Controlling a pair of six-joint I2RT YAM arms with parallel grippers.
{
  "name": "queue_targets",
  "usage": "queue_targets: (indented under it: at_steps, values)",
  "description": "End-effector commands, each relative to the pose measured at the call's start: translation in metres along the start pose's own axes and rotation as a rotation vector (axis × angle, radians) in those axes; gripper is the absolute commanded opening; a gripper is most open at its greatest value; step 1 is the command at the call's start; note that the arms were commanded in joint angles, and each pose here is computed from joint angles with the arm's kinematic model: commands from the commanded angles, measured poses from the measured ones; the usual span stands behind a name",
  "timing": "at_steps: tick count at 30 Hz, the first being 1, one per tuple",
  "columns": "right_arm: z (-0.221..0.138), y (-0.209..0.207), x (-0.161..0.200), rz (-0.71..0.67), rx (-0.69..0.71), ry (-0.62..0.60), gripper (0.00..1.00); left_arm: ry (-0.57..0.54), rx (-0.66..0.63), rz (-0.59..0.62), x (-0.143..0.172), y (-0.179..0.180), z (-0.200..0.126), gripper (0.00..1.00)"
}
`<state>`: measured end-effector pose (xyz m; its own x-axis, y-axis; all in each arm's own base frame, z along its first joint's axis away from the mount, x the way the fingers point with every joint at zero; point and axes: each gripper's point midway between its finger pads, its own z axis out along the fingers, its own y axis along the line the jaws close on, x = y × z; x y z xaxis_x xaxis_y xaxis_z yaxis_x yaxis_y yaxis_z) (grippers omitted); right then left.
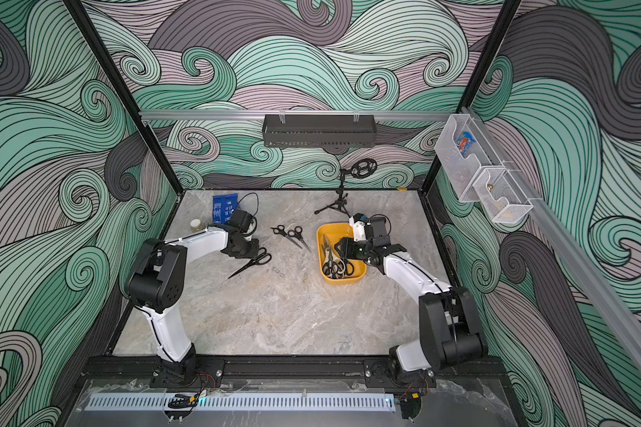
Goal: Put the scissors into the storage box
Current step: Pick up the scissors from the center of the board.
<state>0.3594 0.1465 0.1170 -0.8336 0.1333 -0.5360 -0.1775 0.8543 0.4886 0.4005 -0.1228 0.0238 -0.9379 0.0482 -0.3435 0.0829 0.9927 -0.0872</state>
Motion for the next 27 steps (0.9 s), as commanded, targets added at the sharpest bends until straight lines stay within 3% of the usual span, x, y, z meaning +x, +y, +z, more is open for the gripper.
queue_targets:
  at_steps: [1,8,17,22,27]
  values:
    - [-0.001,0.002,0.005,-0.013,-0.01,0.005,0.49,0.019,0.0,0.017,0.0,-0.003,0.011,0.36]
    - [0.0,0.001,0.007,-0.015,-0.006,0.01,0.5,0.049,-0.032,0.007,-0.003,0.0,0.026,0.33]
    - [0.0,-0.002,0.009,-0.017,0.005,0.011,0.5,0.082,-0.054,0.009,0.007,0.004,0.031,0.16]
    - [-0.001,-0.001,0.009,-0.018,0.005,0.009,0.5,0.117,-0.068,0.001,0.015,0.007,0.038,0.0]
    - [-0.002,-0.002,0.009,-0.016,0.007,0.005,0.5,0.123,-0.055,-0.005,0.017,0.005,0.038,0.0]
